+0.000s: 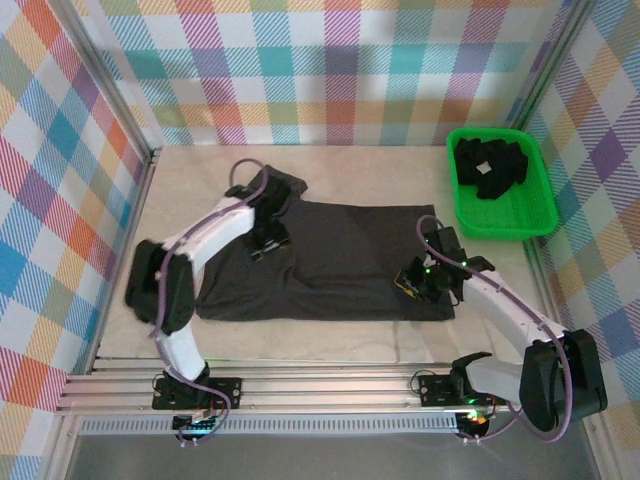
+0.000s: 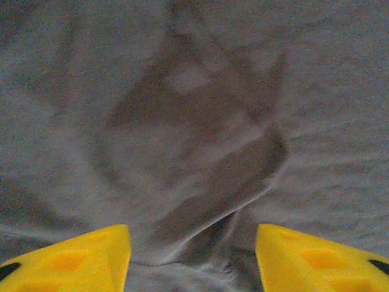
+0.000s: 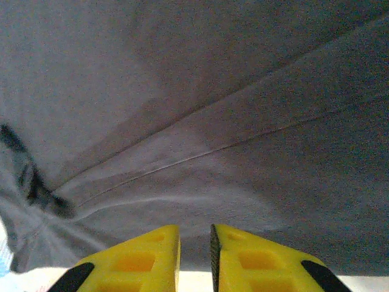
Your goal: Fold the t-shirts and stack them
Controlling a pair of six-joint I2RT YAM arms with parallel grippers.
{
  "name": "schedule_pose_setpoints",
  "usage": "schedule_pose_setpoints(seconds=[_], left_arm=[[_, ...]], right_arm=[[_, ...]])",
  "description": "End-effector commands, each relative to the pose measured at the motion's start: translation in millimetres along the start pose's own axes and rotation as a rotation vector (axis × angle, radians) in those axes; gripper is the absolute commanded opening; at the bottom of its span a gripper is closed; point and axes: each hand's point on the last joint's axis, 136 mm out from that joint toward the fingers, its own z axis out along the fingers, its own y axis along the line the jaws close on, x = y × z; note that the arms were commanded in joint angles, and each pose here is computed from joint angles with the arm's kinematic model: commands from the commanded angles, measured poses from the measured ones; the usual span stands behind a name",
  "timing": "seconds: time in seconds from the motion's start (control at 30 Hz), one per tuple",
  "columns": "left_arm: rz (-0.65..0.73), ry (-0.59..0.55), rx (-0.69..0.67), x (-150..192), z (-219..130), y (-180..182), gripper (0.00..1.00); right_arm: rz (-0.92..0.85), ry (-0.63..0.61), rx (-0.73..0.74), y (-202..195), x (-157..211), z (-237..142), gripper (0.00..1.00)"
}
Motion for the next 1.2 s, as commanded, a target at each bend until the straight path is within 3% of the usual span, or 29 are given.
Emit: schedule_pose_setpoints(seconds=[0.0,0.23,0.47,0.77,1.0,1.17], left_arm=[[-0.177,0.094,-0.072,21.0,9.9,68.0,0.5],[-0.383,0.218,-0.099,41.9,50.5,130.6,0.39],[-0.479,0.202,-0.282,32.3,70.2,185.9,0.37],[-0.669,0.203,-0.362,72.4,58.0,241.3,0.38],[-0.66,0.209,-0.402,79.4,51.8,256.8,0.38],[-0.67,0.193,-0.424,86.6,46.9,264.0,0.38]], right_arm=[[0.053,-0.012,0.087,-23.9,-5.3,4.1,0.2],[0.09,0.027,0.192,-50.8,-23.3,20.0,0.16],[0.064,0.131,0.348,-73.6,-33.7,39.2,0.14],[0.047,0.281,0.447,-65.7,21.2,47.4,0.18],[0.015,0.34,0.573,-76.5,70.8,36.7,0.21],[0.054,0.356,0.581,-93.0,88.5,26.5,0.22]])
